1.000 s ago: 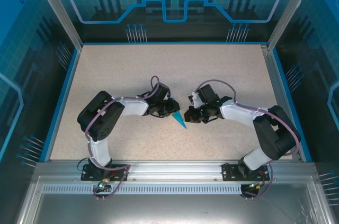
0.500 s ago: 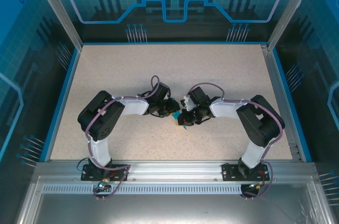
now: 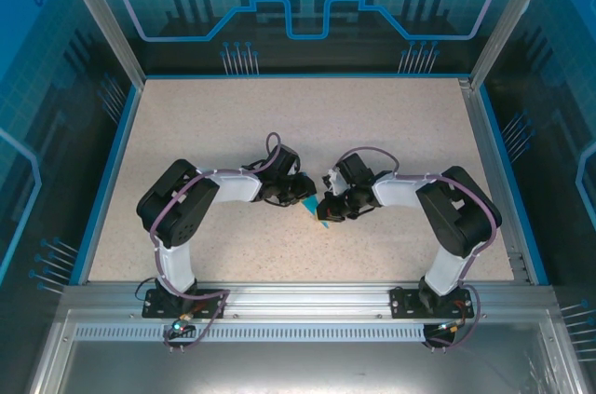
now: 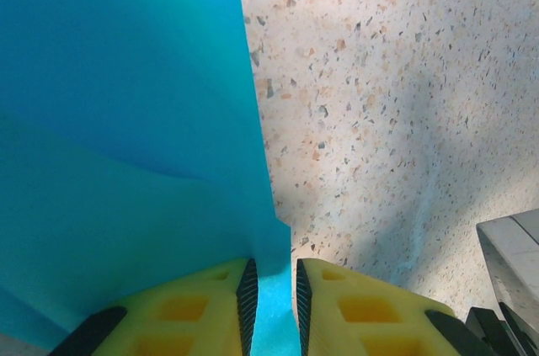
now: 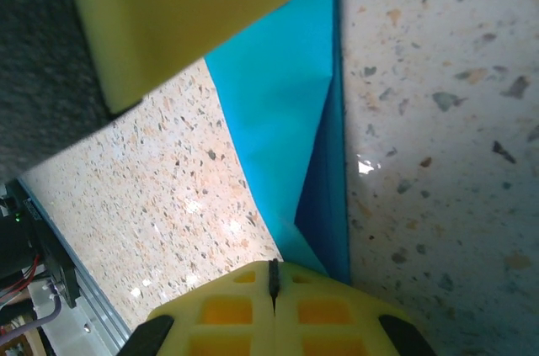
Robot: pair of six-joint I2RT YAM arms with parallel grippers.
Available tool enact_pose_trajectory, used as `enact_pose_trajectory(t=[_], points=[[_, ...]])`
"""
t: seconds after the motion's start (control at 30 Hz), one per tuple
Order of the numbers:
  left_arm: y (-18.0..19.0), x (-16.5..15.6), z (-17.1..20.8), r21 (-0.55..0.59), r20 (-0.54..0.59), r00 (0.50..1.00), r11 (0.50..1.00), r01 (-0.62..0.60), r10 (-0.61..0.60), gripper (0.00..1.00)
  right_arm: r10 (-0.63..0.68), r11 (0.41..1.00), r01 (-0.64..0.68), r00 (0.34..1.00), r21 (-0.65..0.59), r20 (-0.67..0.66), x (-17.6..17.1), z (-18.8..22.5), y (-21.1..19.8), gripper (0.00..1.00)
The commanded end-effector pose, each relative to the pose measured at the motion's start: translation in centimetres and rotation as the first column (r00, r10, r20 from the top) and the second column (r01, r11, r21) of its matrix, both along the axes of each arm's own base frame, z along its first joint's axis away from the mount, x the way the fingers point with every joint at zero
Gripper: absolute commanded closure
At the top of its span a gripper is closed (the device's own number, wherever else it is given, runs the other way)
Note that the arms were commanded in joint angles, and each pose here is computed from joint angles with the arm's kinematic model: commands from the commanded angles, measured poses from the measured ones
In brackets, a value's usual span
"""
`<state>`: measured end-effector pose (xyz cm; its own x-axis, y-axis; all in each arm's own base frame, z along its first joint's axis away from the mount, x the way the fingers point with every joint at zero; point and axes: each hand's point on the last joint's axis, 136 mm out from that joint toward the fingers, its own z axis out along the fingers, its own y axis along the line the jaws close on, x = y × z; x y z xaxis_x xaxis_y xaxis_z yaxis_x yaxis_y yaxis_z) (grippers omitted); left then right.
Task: Fold a paper plane with a square sheet of paper (pick it up from the middle)
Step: Fold the wing for the fifth time at the center of the table.
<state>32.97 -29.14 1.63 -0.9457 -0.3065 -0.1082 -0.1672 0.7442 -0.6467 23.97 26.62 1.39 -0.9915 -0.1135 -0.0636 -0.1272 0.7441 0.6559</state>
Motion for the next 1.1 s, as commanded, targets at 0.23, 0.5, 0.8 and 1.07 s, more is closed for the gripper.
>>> enact_pose_trajectory(t=[0.23,0.5,0.8,1.07], points=[[3.3,-2.4,-4.9,0.142,-0.139,0.990,0.990,-0.016,0.036,0.77,-0.022,0.997,0.012,0.991,-0.073,-0.132,-3.4,-3.6,-3.2,0.97],[4.2,-2.7,-5.9,0.158,-0.175,0.982,0.986,-0.046,0.073,0.77,0.015,0.998,-0.025,0.986,-0.059,-0.169,-5.5,-3.0,-4.1,0.94],[4.3,-2.8,-6.0,0.160,-0.182,0.980,0.986,-0.045,0.075,0.77,-0.016,0.997,-0.006,0.966,-0.083,-0.256,-8.3,-3.8,-6.1,0.93],[3.7,-2.7,-5.5,0.128,-0.170,0.984,0.991,-0.030,0.052,0.77,-0.004,0.995,0.013,0.996,0.103,-0.086,-4.1,3.2,-3.1,0.95]])
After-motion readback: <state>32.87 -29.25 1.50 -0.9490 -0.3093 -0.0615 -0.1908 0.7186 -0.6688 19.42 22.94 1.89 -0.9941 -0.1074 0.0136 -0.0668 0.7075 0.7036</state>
